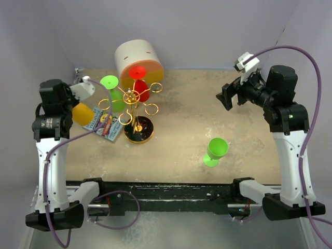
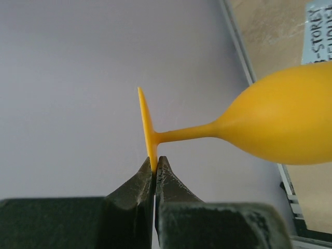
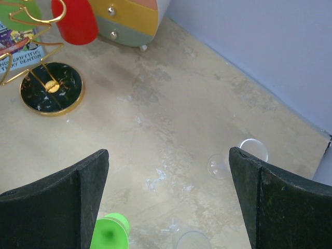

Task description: Place the wine glass upside down on the wine glass rack

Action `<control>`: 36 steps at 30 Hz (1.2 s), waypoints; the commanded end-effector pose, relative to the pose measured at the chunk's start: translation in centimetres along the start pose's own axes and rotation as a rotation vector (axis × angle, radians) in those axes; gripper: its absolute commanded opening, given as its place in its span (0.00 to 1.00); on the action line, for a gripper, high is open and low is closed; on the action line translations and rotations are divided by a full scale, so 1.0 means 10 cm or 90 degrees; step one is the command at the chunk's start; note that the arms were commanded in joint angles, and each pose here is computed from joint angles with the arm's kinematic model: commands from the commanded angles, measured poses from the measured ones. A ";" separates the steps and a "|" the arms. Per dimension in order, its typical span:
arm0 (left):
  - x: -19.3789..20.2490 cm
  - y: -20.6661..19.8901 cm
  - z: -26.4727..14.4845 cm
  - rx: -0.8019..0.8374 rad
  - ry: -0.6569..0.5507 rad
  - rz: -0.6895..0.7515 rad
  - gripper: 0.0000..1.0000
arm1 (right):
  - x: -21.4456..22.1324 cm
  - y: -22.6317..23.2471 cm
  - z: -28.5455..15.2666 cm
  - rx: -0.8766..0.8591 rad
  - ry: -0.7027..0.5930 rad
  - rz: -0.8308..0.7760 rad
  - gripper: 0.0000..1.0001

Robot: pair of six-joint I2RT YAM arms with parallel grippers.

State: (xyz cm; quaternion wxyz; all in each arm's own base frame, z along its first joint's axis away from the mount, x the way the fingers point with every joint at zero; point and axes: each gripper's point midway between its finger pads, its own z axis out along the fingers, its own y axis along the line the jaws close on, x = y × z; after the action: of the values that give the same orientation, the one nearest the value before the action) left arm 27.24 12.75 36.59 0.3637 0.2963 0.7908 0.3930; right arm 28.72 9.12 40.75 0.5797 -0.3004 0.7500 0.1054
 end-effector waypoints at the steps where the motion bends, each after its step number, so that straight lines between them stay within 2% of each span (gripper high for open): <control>1: -0.46 0.02 -0.03 -0.063 -0.099 0.118 0.00 | -0.01 -0.08 0.17 -0.006 -0.003 -0.011 1.00; 5: -0.73 -0.16 0.02 -0.053 -0.150 0.170 0.00 | 0.01 -0.09 0.22 -0.013 0.002 -0.013 1.00; 16: -1.18 -0.28 -0.18 -0.008 -0.286 0.186 0.00 | 0.05 -0.07 0.23 -0.017 0.006 -0.010 1.00; 28: -1.46 -0.46 -0.14 0.035 -0.344 0.231 0.00 | 0.06 -0.04 0.15 -0.013 0.006 -0.014 1.00; 36: -1.57 -0.63 -0.31 0.100 -0.408 0.239 0.00 | 0.09 -0.03 0.14 -0.014 0.008 -0.014 1.00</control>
State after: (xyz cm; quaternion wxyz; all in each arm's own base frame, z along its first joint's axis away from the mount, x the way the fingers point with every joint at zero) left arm 33.00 -1.72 35.64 0.4528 0.5549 0.6294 0.3016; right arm 30.17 9.30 38.83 0.5591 -0.3084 0.7620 0.1082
